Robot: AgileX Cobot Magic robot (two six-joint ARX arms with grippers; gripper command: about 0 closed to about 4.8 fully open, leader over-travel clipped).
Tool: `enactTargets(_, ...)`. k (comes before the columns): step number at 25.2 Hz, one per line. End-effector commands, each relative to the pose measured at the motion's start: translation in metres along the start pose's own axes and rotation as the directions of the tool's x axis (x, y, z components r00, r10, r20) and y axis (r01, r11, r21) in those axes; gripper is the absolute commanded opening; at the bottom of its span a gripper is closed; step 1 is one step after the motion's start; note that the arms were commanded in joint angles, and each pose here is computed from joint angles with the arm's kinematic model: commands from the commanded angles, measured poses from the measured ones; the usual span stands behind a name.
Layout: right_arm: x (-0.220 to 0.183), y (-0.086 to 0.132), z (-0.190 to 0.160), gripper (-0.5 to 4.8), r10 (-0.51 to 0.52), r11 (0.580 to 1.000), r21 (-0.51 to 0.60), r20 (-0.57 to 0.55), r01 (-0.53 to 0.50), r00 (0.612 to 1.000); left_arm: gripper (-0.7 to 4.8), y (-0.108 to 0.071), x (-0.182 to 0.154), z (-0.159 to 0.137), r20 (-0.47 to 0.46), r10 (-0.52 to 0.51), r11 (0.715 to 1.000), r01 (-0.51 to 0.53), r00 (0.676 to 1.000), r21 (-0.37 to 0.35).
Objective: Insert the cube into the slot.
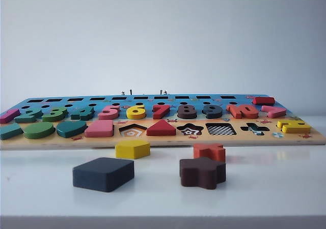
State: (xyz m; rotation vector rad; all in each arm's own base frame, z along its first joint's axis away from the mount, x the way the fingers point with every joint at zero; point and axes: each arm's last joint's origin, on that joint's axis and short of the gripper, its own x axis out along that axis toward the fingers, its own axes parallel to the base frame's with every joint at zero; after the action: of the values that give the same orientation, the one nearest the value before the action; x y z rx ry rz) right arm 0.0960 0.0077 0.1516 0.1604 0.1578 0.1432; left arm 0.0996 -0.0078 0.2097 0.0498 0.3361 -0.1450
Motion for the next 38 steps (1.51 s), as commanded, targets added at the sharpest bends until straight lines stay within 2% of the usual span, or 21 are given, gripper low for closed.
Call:
enactTargets(1,0.000,0.000,0.001,-0.04,0.000,1.000,-0.005,0.012,0.000,1.000,0.17,-0.002,-0.004,0.011,-0.056,-0.065,0.998,0.066,0.996,0.005)
enactTargets(9,0.000,0.000,0.001,-0.04,0.000,1.000,-0.005,0.012,0.000,1.000,0.17,-0.009,-0.018,0.055,-0.162,-0.226,0.974,0.228,0.961,-0.005)
enactTargets(14,0.000,0.000,0.001,-0.04,0.000,1.000,-0.005,0.012,0.000,1.000,0.17,-0.011,-0.024,0.073,-0.244,-0.300,0.953,0.299,0.922,-0.044)
enactTargets(20,0.000,0.000,0.001,-0.04,-0.001,1.000,-0.001,0.007,0.001,1.000,0.17,-0.012,-0.026,0.088,-0.341,-0.347,0.938,0.327,0.874,-0.117)
enactTargets(27,0.000,0.000,0.001,-0.04,0.000,1.000,-0.001,0.007,0.000,1.000,0.17,-0.015,-0.022,0.106,-0.353,-0.444,0.896,0.417,0.824,-0.153)
enactTargets(31,0.000,0.000,0.001,-0.04,0.001,1.000,0.005,0.007,-0.001,1.000,0.17,-0.022,-0.012,0.107,-0.420,-0.503,0.863,0.470,0.755,-0.188)
enactTargets(36,0.000,0.000,0.001,-0.04,0.002,1.000,0.007,0.007,-0.002,1.000,0.17,-0.026,-0.007,0.104,-0.464,-0.530,0.845,0.490,0.710,-0.216)
enactTargets(38,0.000,0.001,0.001,-0.04,0.003,1.000,0.007,0.007,-0.003,1.000,0.17,-0.028,-0.006,0.102,-0.478,-0.560,0.825,0.512,0.677,-0.241)
